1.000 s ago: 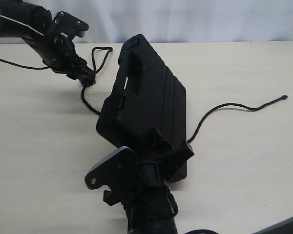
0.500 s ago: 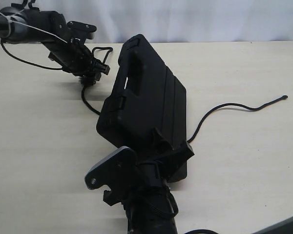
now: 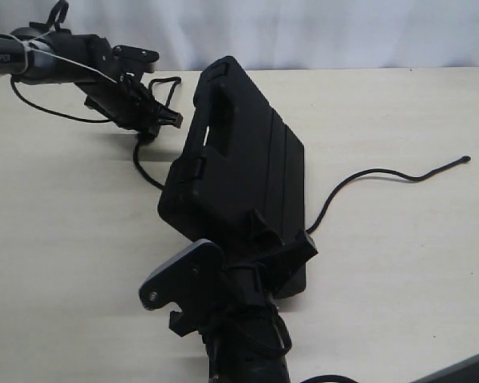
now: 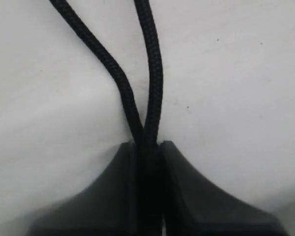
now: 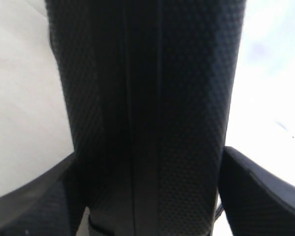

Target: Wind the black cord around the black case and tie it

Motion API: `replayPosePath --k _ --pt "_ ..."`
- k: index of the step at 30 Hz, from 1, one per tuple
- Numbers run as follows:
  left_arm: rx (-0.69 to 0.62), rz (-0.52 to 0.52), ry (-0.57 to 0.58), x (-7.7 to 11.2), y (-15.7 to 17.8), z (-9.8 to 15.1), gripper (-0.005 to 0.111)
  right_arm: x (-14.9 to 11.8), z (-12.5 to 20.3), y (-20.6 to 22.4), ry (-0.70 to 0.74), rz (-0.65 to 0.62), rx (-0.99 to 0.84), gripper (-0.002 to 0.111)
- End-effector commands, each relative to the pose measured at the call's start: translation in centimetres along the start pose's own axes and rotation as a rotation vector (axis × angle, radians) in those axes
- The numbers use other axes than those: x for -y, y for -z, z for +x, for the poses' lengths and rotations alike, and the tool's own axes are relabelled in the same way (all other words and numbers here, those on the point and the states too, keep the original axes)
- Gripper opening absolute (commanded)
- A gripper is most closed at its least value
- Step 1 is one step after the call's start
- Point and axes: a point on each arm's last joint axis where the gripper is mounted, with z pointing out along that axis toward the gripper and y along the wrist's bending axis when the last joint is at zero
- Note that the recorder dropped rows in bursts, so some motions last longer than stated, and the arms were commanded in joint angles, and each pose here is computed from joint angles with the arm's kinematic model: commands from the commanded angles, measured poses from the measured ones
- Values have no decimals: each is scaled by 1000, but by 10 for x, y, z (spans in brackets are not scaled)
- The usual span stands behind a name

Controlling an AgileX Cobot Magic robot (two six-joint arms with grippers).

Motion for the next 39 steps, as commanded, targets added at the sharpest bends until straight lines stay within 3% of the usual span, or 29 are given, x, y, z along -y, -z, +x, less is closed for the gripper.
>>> replayPosePath --k 1,5,10,14,15,18,20,22,24,28,33,39 --pt "32 12 13 2 33 -13 0 3 -2 -2 -37 17 -4 4" --pt "142 -25 -45 -1 67 -6 0 3 -1 -2 -38 17 -6 4" --pt "368 -130 -60 -2 107 42 0 5 1 -2 -50 33 -33 4" --pt "438 -186 -201 2 129 90 0 5 1 -2 -48 31 -30 4" --pt "452 -185 -254 6 138 111 0 4 0 -2 -47 30 -27 4" --pt "521 -147 -349 19 154 137 0 8 6 1 -69 53 -80 4" --pt "574 -87 -542 32 163 145 0 14 5 14 -58 20 -55 4" --pt "543 -5 -806 50 166 152 0 26 2 28 -59 -30 -19 4" --pt "506 35 -951 60 167 158 0 34 3 32 -60 -123 -27 4" --pt "470 31 -911 58 169 160 0 55 7 39 -82 -121 -34 4" --pt "399 0 -902 53 166 166 0 62 15 40 -79 -105 -57 4" --pt "338 29 -1071 54 161 185 0 75 11 34 -126 -67 -68 4"
